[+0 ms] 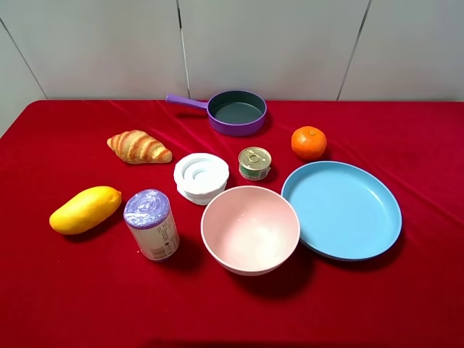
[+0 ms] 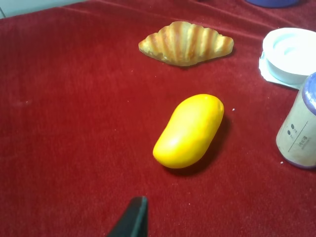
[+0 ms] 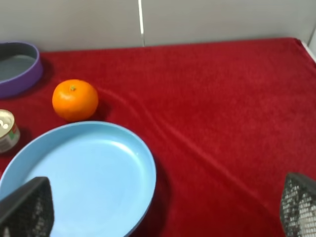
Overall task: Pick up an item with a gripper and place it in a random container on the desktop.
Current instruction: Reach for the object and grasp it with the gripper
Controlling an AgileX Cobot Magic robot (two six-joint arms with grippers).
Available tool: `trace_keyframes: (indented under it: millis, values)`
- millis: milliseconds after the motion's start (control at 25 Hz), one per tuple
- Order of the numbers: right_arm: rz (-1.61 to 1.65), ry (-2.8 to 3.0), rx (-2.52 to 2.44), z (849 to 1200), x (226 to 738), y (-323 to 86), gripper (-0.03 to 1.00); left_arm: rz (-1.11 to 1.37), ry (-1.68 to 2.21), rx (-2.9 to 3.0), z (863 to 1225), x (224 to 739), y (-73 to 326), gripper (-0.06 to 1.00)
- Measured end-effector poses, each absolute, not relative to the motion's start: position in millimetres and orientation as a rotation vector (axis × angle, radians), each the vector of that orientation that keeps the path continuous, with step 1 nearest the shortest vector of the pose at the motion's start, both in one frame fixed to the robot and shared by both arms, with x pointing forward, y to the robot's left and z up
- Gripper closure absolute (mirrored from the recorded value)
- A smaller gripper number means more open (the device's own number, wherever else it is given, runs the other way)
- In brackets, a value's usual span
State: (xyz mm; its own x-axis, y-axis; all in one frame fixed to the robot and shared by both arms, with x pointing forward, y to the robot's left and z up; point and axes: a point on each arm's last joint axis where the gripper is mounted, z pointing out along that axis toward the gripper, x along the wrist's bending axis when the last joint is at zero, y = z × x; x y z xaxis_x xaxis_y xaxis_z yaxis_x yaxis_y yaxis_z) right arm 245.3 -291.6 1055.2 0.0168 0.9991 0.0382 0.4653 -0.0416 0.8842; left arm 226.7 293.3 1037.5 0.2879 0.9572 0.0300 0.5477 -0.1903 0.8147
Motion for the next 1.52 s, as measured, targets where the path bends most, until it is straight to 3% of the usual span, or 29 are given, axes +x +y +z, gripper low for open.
trace_keyframes:
  millis: [680, 1520]
  values:
    - [0.81, 1.726, 1.655, 1090.6, 305.2, -296.4, 0.27, 0.733, 1.352, 1.849, 1037.5, 226.7, 293.3, -0.04]
    - [0.808, 2.009, 1.522, 1094.4, 367.1, -272.5, 0.27, 0.733, 1.352, 1.849, 1037.5, 226.7, 293.3, -0.04]
